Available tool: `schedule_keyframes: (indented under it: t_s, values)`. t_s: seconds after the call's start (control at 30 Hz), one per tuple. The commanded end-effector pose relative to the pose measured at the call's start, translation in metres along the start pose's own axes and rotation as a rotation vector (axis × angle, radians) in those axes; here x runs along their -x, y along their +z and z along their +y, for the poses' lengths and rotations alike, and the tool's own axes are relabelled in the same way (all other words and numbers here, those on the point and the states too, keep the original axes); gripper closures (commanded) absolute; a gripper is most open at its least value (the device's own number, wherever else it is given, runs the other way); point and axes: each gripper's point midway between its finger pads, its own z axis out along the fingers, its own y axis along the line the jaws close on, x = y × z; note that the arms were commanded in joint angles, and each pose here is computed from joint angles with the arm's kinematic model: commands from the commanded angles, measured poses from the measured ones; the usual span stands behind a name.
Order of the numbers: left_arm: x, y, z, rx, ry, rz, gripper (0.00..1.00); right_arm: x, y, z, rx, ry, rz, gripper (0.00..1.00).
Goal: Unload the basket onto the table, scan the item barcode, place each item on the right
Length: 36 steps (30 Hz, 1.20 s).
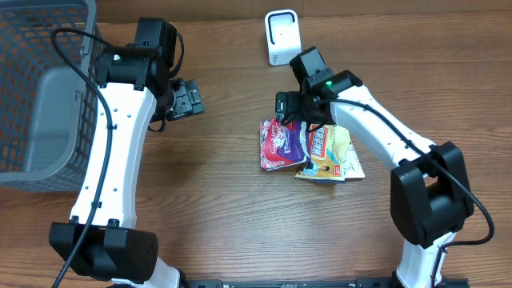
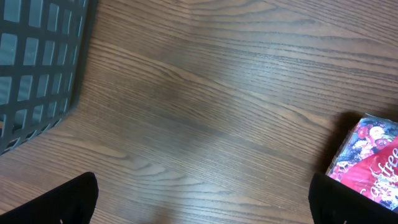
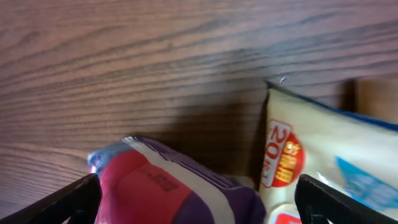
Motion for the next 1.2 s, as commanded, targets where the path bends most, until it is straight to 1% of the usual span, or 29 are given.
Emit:
schedule_keyframes:
  t_s: [0.0, 0.07, 0.1, 0.13, 0.2, 0.23, 0.33, 0.37, 0.4, 0.43, 0.47, 0.6, 0.73, 0.97, 1.1, 1.17]
  values:
    - [0.002, 0.000, -0.001, -0.001, 0.011, -0.001, 0.00, -0.014, 0.013, -0.002, 0.017, 0.000, 0.037, 0.00]
    - [0.002, 0.000, -0.001, -0.002, 0.011, -0.002, 0.00, -0.016, 0.014, 0.000, 0.037, 0.001, 0.045, 0.04]
    - [0.002, 0.000, -0.001, -0.002, 0.011, -0.002, 0.00, -0.016, 0.015, 0.001, 0.038, 0.000, 0.043, 0.10]
    - [0.002, 0.000, -0.001, -0.002, 0.011, -0.002, 0.00, -0.015, 0.015, 0.001, 0.038, -0.001, 0.042, 0.20]
    - [0.002, 0.000, -0.001, -0.002, 0.011, -0.002, 0.00, -0.014, 0.014, 0.001, 0.040, -0.001, 0.037, 0.35]
    - [0.002, 0.000, -0.001, -0.002, 0.011, -0.001, 0.00, -0.014, 0.014, 0.001, 0.040, 0.000, 0.035, 0.44]
    - [0.002, 0.000, -0.001, -0.002, 0.011, -0.002, 0.00, -0.010, 0.010, 0.000, 0.032, 0.003, 0.031, 0.65]
    - [0.002, 0.000, -0.001, -0.002, 0.011, -0.002, 0.00, -0.004, 0.002, 0.000, 0.023, 0.005, 0.024, 0.79]
    - [0.002, 0.000, -0.001, -0.002, 0.011, -0.002, 0.00, -0.001, -0.002, 0.000, 0.015, 0.005, 0.020, 0.86]
    - [0.002, 0.000, -0.001, -0.002, 0.011, -0.002, 0.00, 0.004, -0.010, -0.001, -0.004, 0.005, 0.011, 0.90]
    - [0.002, 0.000, -0.001, -0.002, 0.011, -0.002, 0.00, 0.007, -0.016, -0.002, -0.023, 0.005, 0.004, 0.92]
    - [0.002, 0.000, -0.001, -0.002, 0.011, -0.002, 0.00, 0.020, -0.046, -0.012, -0.118, 0.004, -0.025, 0.92]
    - [0.002, 0.000, -0.001, -0.002, 0.011, -0.002, 0.00, 0.025, -0.077, -0.027, -0.229, 0.001, -0.029, 0.91]
    - [0.002, 0.000, -0.001, -0.002, 0.011, -0.002, 0.00, 0.003, -0.104, -0.067, -0.455, -0.012, 0.047, 0.88]
    - [0.002, 0.000, -0.001, -0.002, 0.011, -0.002, 0.00, -0.005, -0.126, -0.105, -0.667, 0.038, 0.045, 0.89]
    - [0.002, 0.000, -0.001, -0.002, 0.011, -0.002, 0.00, -0.007, -0.136, -0.118, -0.739, 0.054, 0.042, 0.88]
